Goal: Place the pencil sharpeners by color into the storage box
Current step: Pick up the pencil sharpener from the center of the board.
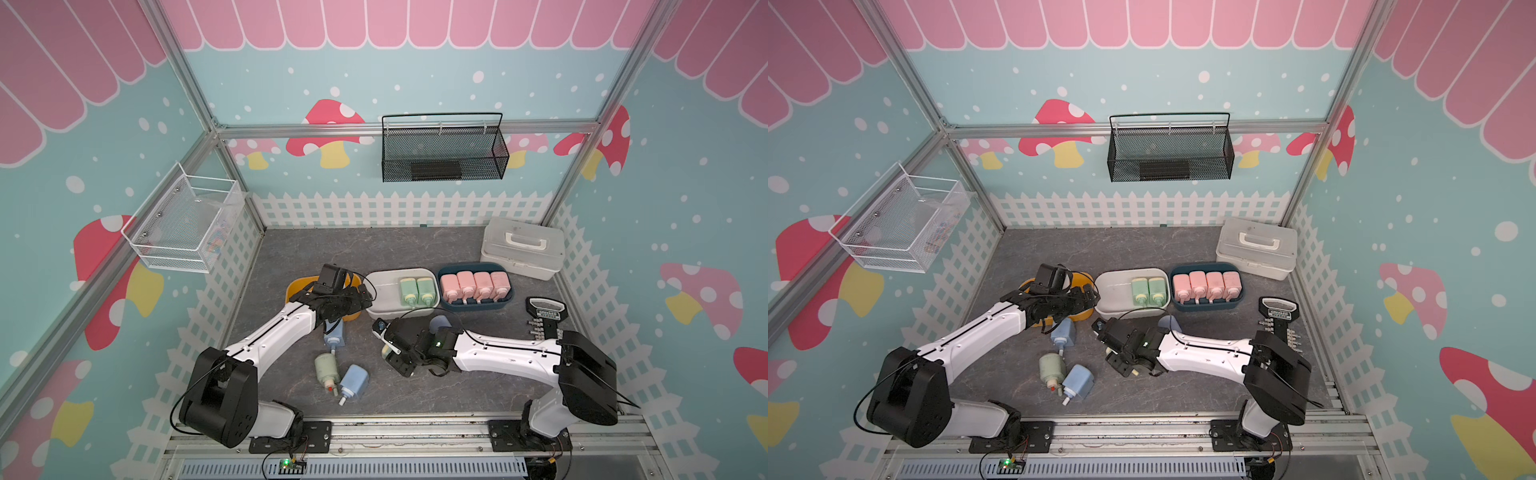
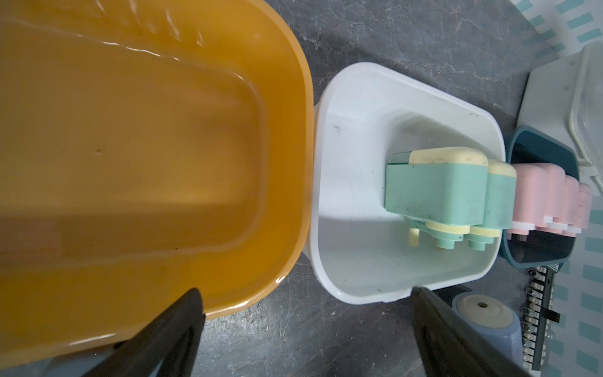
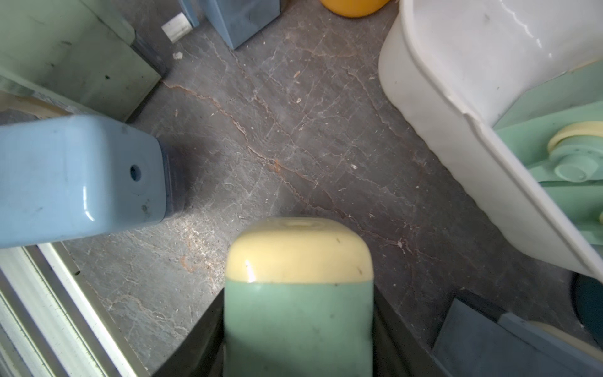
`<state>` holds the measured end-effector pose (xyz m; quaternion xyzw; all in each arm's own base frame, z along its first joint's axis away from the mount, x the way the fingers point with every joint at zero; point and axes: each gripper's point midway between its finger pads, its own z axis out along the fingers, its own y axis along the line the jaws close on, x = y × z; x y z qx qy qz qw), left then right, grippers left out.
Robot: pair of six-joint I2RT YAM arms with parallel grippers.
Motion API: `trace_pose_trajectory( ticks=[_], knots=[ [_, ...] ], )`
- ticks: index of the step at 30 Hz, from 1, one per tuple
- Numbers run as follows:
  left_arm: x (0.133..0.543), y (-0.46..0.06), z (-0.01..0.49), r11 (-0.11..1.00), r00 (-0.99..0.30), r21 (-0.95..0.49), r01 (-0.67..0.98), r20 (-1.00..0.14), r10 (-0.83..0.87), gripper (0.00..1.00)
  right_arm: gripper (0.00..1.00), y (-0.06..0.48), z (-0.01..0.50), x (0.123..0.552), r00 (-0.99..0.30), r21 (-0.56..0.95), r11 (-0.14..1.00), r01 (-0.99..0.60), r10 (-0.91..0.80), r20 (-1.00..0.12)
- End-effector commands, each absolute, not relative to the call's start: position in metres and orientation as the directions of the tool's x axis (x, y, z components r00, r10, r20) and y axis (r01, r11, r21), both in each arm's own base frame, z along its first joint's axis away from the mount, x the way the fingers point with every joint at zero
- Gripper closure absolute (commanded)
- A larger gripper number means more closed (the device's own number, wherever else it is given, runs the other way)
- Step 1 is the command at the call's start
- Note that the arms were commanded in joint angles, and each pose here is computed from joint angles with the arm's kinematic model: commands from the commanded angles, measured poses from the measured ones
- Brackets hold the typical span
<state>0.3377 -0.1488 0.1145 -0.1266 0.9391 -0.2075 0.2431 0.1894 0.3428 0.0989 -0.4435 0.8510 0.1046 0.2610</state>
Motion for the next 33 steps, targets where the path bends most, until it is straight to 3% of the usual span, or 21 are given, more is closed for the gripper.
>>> trace_pose_trajectory(
  ticks=[1,8,16,33],
  knots=[
    [0.345,-0.155,0.125,0.878,-0.851,-0.467,-0.104,-0.415,-0.321,0.01,1.0,0.359,0.138,0.198,-0.435,-0.013,0.576,-0.817,-0.631,-0.642],
    [0.346,-0.158,0.126,0.878,-0.856,-0.47,-0.09,-0.414,-0.309,0.01,1.0,0.37,0.167,0.22,-0.44,0.049,0.619,-0.784,-0.499,-0.747],
    [0.345,-0.158,0.132,0.873,-0.85,-0.48,-0.085,-0.422,-0.315,0.01,1.0,0.369,0.186,0.262,-0.537,0.215,0.72,-0.66,-0.252,-0.805],
    [0.347,-0.152,0.127,0.881,-0.846,-0.459,-0.114,-0.421,-0.328,0.01,1.0,0.342,0.196,0.315,-0.501,0.097,0.881,-0.464,-0.17,-0.848]
  ],
)
